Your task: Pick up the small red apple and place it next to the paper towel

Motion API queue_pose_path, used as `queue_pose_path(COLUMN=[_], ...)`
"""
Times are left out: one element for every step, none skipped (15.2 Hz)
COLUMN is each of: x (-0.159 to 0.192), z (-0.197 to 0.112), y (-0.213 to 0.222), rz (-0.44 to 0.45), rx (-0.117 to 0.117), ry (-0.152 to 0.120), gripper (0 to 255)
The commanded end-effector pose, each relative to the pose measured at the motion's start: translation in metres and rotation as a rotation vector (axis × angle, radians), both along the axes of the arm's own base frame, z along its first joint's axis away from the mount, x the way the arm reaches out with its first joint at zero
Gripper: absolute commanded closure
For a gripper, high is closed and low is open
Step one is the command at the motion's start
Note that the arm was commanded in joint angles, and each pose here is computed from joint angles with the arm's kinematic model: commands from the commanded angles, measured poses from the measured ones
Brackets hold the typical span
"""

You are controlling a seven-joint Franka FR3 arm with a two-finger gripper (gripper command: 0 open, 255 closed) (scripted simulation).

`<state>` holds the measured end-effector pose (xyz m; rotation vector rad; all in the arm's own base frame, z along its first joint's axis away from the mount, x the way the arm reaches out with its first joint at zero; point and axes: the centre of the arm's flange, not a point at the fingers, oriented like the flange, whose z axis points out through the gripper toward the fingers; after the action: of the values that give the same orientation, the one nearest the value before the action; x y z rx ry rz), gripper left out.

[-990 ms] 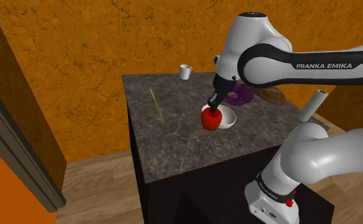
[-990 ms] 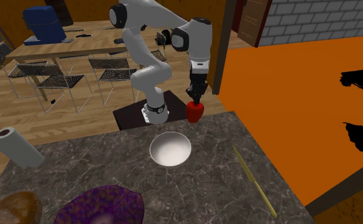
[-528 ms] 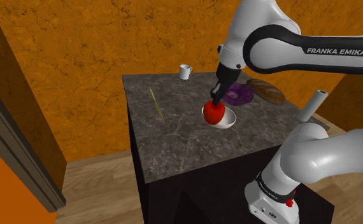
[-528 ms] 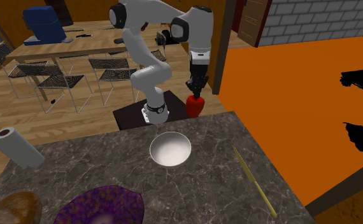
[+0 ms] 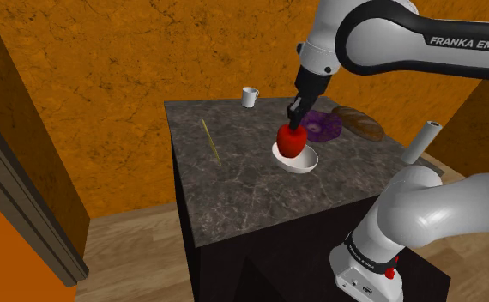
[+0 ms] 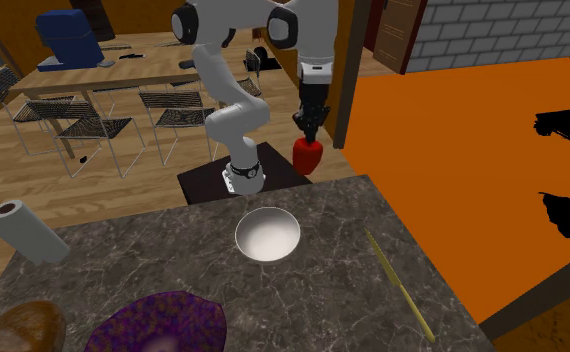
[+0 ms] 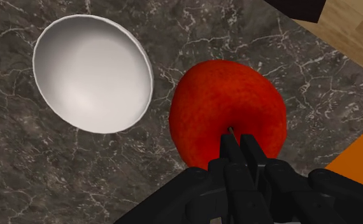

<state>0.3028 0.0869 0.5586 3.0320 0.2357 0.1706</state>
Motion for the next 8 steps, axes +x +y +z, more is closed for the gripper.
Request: queue_pose_path(x=[-0.001, -0.001, -0.001, -0.001, -0.001, -0.001, -0.001, -0.001], z=[0.011, 0.016, 0.022, 0.027, 0.032, 0.038, 0.043, 0.048], y=[-0.001, -0.001, -0.001, -0.001, -0.001, -0.001, -0.001, -0.001], rz=[0.0, 0.0, 0.0, 0.0, 0.0, 0.0, 0.0, 0.0], rx=[0.0, 0.0, 0.0, 0.0, 0.0, 0.0, 0.0, 0.0], ry=[0.0, 0.0, 0.0, 0.0, 0.0, 0.0, 0.0, 0.0], gripper=[255, 255, 255, 255, 255, 255, 255, 255])
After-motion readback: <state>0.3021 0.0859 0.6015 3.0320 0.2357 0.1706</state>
